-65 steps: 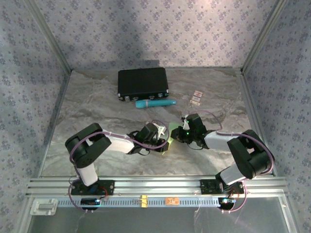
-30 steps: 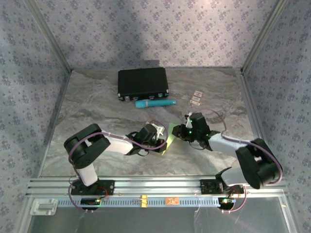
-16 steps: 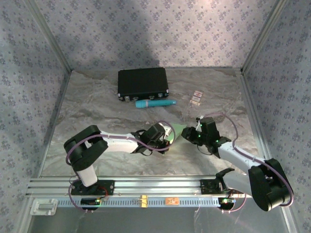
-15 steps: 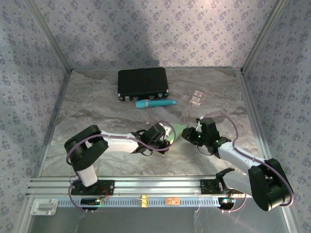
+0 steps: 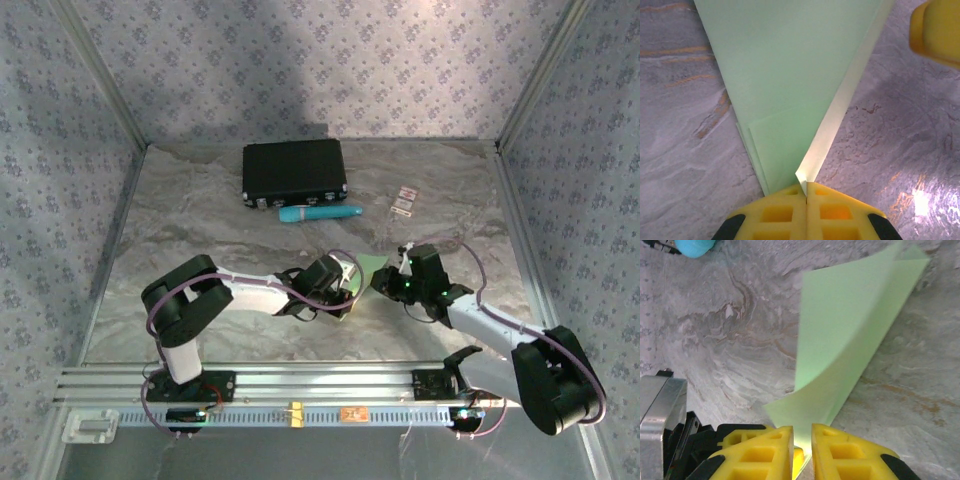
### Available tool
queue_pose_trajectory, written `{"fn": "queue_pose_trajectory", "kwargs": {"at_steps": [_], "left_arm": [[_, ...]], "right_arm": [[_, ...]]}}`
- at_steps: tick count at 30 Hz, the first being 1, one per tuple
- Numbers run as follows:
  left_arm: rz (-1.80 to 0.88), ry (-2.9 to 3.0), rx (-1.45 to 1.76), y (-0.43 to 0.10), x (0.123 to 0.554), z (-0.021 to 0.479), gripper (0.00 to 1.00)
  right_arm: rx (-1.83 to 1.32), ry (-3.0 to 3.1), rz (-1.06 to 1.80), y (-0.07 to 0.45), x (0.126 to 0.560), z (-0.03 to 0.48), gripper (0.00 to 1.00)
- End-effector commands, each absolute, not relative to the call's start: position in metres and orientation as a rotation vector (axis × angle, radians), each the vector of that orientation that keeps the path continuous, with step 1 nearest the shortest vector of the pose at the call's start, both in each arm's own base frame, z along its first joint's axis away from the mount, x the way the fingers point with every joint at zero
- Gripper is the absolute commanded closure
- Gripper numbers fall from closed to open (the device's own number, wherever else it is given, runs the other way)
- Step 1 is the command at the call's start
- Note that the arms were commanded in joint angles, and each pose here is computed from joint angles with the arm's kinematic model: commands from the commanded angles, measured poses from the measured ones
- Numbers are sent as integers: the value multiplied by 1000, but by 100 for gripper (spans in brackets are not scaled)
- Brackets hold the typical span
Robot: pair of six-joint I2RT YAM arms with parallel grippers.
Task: Fold a paper plane with a square sheet of paper (pick it up from the middle)
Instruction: Fold the wing for the fifth time at the center of the table.
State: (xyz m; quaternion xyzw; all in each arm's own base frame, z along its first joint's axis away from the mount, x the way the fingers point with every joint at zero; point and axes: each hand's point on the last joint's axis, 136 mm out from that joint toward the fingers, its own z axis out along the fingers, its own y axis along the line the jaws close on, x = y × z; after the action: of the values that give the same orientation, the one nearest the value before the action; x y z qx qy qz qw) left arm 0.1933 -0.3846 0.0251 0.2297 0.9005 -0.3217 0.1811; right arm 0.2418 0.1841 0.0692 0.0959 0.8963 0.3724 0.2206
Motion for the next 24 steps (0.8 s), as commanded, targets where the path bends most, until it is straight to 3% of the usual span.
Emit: {"fn": "queue_pose_trajectory", "kwargs": {"at_steps": [1,14,24], "left_arm": [[-936,2583,621,-381,191,17,100],[-977,2592,606,-379,192,13,100],[-998,2590,605,-379,193,12,100]], "right_arm": [[150,2478,1075,198,238,73,84],[35,2513,1133,229,246,66,87],[131,2550,1036,218,257,48,88]]}}
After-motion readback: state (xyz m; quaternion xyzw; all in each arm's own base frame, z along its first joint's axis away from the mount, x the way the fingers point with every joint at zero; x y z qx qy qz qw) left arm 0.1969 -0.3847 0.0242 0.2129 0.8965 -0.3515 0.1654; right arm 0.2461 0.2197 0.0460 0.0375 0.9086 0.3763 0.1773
